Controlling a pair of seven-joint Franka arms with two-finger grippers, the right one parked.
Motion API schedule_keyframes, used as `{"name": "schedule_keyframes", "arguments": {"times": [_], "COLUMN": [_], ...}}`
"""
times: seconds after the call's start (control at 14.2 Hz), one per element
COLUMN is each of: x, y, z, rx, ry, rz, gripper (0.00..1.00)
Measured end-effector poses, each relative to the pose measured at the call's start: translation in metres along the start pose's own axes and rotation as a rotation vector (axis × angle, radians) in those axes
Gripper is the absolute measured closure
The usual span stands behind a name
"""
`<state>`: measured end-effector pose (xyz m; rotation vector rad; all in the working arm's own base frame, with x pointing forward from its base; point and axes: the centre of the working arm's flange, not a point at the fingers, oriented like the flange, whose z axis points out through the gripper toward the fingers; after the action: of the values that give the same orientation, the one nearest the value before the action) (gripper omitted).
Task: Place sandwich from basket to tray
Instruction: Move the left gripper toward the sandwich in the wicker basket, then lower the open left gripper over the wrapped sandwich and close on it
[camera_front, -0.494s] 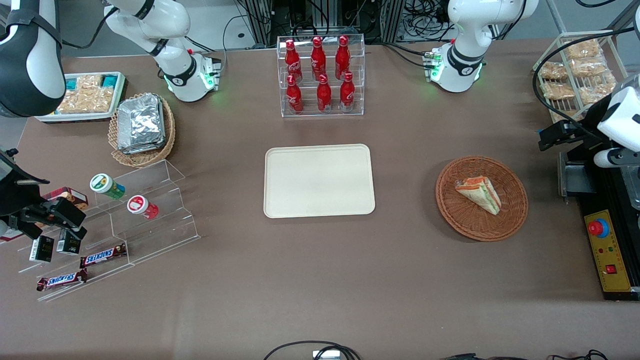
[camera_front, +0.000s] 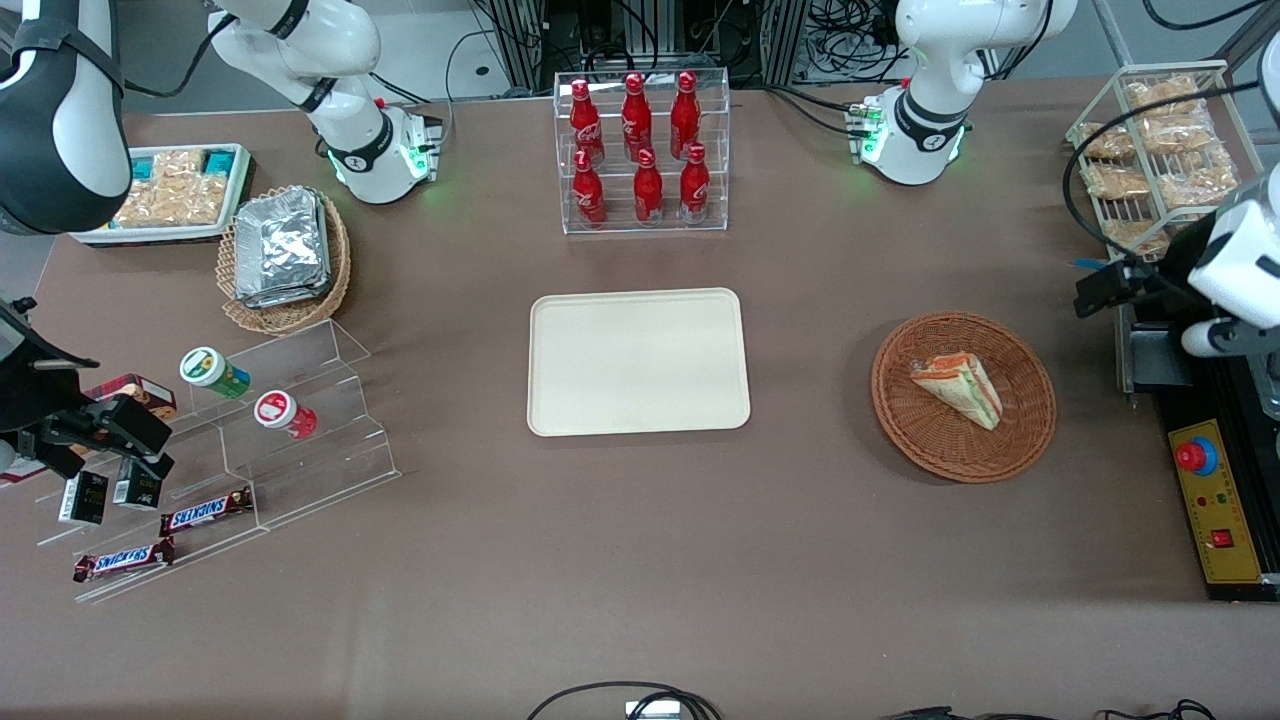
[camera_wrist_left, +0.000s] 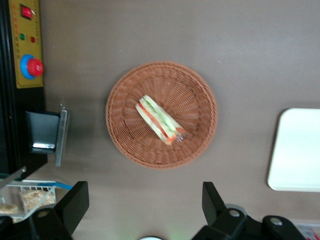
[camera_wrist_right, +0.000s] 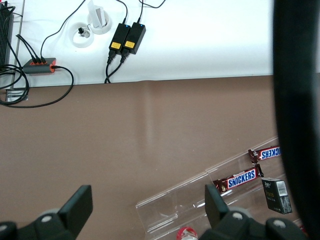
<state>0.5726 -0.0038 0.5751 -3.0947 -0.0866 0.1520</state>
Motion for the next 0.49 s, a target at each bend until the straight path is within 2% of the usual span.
{"name": "schedule_keyframes", "arguments": {"times": [0.14, 0.49], "x": [0.008, 0.002], "y": [-0.002, 0.003], "z": [0.030, 0.117], "rx": [0.023, 0.016], "ry": [0.017, 0.021], "rz": [-0.023, -0.144], "gripper": [0.00, 0.00]}}
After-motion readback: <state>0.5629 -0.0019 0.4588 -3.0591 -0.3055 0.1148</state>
